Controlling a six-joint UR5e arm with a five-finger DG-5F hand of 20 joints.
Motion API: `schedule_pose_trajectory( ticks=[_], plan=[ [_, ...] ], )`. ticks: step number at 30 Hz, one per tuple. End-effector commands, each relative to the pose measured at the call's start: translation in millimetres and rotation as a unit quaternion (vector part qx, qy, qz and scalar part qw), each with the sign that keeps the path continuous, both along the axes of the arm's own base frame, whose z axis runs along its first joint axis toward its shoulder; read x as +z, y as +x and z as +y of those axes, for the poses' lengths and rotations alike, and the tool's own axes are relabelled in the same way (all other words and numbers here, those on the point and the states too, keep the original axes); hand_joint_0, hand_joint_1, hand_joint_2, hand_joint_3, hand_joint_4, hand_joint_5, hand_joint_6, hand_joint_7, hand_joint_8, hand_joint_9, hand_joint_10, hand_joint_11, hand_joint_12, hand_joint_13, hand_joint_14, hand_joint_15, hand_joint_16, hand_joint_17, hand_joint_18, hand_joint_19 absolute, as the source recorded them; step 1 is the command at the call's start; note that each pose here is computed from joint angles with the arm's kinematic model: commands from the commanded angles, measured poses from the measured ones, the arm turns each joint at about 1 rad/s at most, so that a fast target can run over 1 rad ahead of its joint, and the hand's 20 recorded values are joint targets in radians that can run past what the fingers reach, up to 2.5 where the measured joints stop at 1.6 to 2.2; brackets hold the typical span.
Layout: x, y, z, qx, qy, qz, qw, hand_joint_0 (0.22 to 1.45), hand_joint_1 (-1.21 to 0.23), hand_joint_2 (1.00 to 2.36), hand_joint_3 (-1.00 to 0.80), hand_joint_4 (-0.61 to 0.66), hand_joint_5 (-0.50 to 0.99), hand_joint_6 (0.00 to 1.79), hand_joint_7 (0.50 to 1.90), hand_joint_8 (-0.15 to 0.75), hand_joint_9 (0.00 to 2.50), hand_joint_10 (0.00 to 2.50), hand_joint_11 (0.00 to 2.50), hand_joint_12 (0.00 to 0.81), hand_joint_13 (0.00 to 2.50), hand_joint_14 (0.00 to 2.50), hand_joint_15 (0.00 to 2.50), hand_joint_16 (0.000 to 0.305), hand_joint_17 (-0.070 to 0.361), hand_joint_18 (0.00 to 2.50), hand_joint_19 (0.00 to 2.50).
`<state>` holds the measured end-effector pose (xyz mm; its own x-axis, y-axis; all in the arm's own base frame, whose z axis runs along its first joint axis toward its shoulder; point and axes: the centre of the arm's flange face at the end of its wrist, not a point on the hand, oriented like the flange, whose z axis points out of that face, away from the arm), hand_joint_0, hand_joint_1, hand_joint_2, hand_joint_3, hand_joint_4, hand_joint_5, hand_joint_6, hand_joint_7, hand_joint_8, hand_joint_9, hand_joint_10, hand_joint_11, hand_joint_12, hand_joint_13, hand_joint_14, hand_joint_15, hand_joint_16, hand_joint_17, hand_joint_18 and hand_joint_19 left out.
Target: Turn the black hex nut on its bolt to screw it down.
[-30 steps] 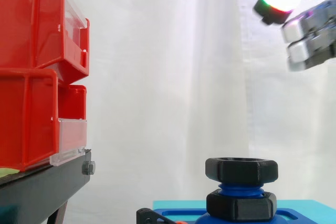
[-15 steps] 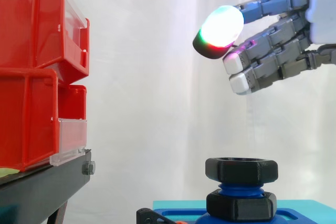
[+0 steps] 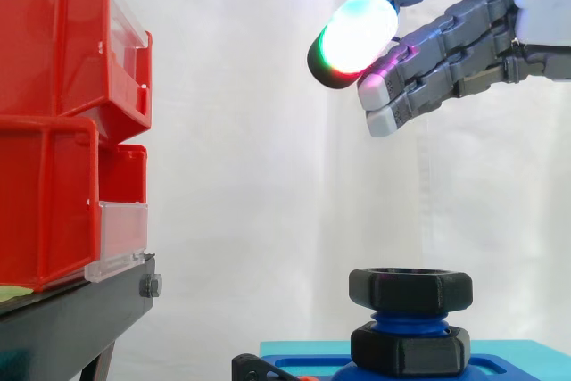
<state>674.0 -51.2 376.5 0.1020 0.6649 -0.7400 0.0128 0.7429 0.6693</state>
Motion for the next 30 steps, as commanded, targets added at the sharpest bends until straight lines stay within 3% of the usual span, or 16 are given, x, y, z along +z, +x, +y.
schedule_pose_trajectory(
  ticks=[1, 3, 4, 8, 9, 13, 20, 26, 30],
  plan=[
    [-15.1, 4.8, 4.0, 0.001, -0.032, 0.014, 0.9994, 0.51, -0.49, 1.00, -0.50, 0.14, -0.18, 0.50, 0.77, 0.270, 0.62, 0.01, 0.32, 0.311, 0.56, 0.01, 0.20, 0.045, 0.102, 0.44, 0.22],
    [-18.7, 6.5, 5.5, 0.002, -0.034, 0.015, 0.9993, 0.51, -0.49, 1.00, -0.50, 0.14, -0.18, 0.50, 0.77, 0.271, 0.62, 0.01, 0.33, 0.311, 0.56, 0.01, 0.20, 0.045, 0.102, 0.44, 0.21],
    [-33.1, 11.1, 5.5, 0.004, -0.036, 0.024, 0.9991, 0.51, -0.49, 1.00, -0.50, 0.14, -0.18, 0.50, 0.77, 0.270, 0.62, 0.01, 0.32, 0.312, 0.56, 0.01, 0.20, 0.045, 0.102, 0.44, 0.21],
    [-33.2, 14.3, 10.2, 0.011, -0.040, 0.022, 0.9989, 0.51, -0.48, 1.00, -0.50, 0.14, -0.18, 0.50, 0.78, 0.268, 0.62, 0.01, 0.33, 0.312, 0.56, 0.01, 0.20, 0.045, 0.102, 0.44, 0.21],
    [-32.2, 15.5, 14.5, 0.012, -0.059, 0.018, 0.9980, 0.51, -0.48, 1.00, -0.50, 0.14, -0.18, 0.50, 0.79, 0.267, 0.62, 0.01, 0.33, 0.312, 0.56, 0.01, 0.20, 0.045, 0.102, 0.44, 0.22],
    [-38.6, 19.6, 18.5, 0.013, -0.090, 0.017, 0.9957, 0.51, -0.48, 1.00, -0.50, 0.15, -0.17, 0.50, 0.82, 0.267, 0.61, 0.01, 0.32, 0.313, 0.56, 0.01, 0.20, 0.045, 0.102, 0.43, 0.22],
    [-52.0, 25.6, 23.8, 0.015, -0.102, 0.018, 0.9945, 0.51, -0.47, 1.00, -0.50, 0.16, -0.17, 0.50, 0.91, 0.267, 0.59, 0.01, 0.33, 0.316, 0.55, 0.01, 0.20, 0.046, 0.102, 0.42, 0.22],
    [-53.1, 26.1, 30.3, 0.018, -0.138, 0.020, 0.9900, 0.51, -0.47, 1.00, -0.50, 0.18, -0.16, 0.50, 0.97, 0.269, 0.57, 0.01, 0.33, 0.320, 0.54, 0.01, 0.21, 0.046, 0.103, 0.42, 0.22],
    [-57.6, 36.0, 35.6, 0.026, -0.153, -0.004, 0.9879, 0.50, -0.46, 1.00, -0.50, 0.18, -0.15, 0.50, 1.00, 0.269, 0.56, 0.01, 0.34, 0.319, 0.53, 0.01, 0.20, 0.046, 0.104, 0.41, 0.22]
  ],
)
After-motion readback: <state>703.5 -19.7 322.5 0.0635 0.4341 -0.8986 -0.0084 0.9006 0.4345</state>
